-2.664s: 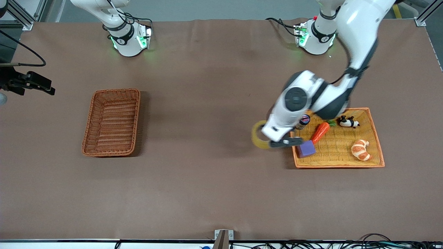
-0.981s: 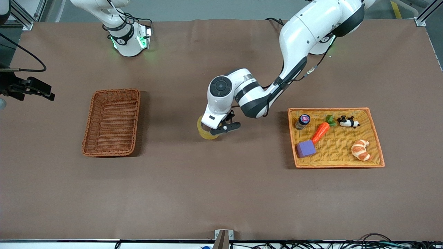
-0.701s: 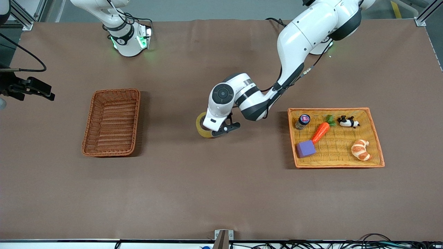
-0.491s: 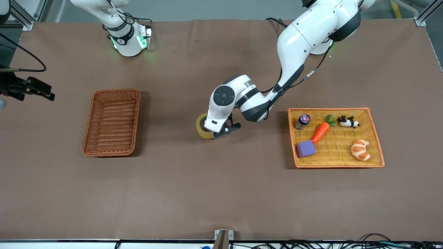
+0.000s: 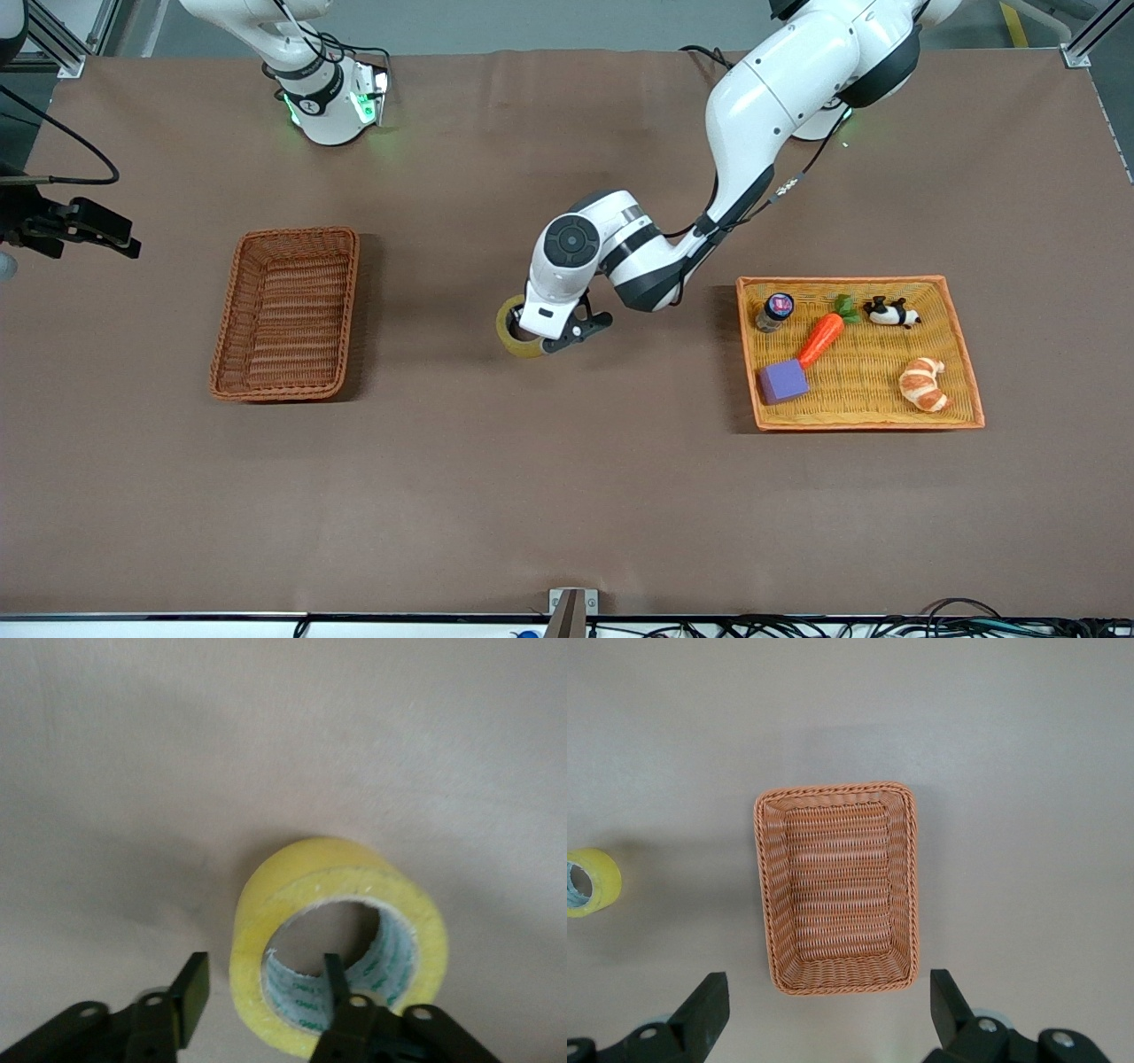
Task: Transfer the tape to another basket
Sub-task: 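Lower the tape roll onto the table and open the left gripper, then raise the left gripper away while the right gripper reaches the tape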
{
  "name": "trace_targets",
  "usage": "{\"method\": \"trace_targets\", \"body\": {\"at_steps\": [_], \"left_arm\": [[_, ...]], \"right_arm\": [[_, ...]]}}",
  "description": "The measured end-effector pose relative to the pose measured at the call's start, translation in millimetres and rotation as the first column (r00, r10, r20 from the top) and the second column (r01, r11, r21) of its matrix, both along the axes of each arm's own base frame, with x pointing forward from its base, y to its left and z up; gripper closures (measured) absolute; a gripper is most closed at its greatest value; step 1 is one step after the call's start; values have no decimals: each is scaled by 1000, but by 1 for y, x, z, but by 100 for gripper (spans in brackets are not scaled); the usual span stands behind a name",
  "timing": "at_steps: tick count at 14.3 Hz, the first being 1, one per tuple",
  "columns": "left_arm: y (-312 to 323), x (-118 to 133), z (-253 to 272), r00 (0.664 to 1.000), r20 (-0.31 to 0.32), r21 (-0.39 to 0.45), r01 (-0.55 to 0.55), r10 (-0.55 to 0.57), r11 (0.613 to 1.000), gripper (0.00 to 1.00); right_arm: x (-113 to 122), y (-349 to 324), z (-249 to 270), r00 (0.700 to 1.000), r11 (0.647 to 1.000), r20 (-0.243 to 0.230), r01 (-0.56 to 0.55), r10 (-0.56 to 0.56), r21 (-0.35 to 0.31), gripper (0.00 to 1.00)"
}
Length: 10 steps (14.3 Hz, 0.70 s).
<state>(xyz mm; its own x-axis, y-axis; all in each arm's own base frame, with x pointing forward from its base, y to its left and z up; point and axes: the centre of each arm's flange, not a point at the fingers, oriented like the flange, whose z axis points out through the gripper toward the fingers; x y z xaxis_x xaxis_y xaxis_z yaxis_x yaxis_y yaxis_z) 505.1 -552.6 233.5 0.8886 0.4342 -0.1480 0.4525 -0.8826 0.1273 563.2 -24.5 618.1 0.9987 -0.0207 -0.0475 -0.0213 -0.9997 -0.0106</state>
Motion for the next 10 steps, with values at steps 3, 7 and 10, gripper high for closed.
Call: {"method": "trace_targets", "body": {"at_steps": [3, 7, 10], "left_arm": [[40, 46, 51, 998, 61, -7, 12, -12, 1000, 2], [138, 99, 146, 989, 90, 85, 109, -117, 990, 0], [188, 109, 191, 975, 76, 148, 196, -209, 969, 0]], "right_arm": [[2, 5, -3, 1000, 1000, 6, -6, 6, 14, 0], [17, 59, -34, 999, 999, 32, -20, 19, 33, 0], [21, 154, -73, 1000, 999, 30, 5, -6, 46, 0]]}}
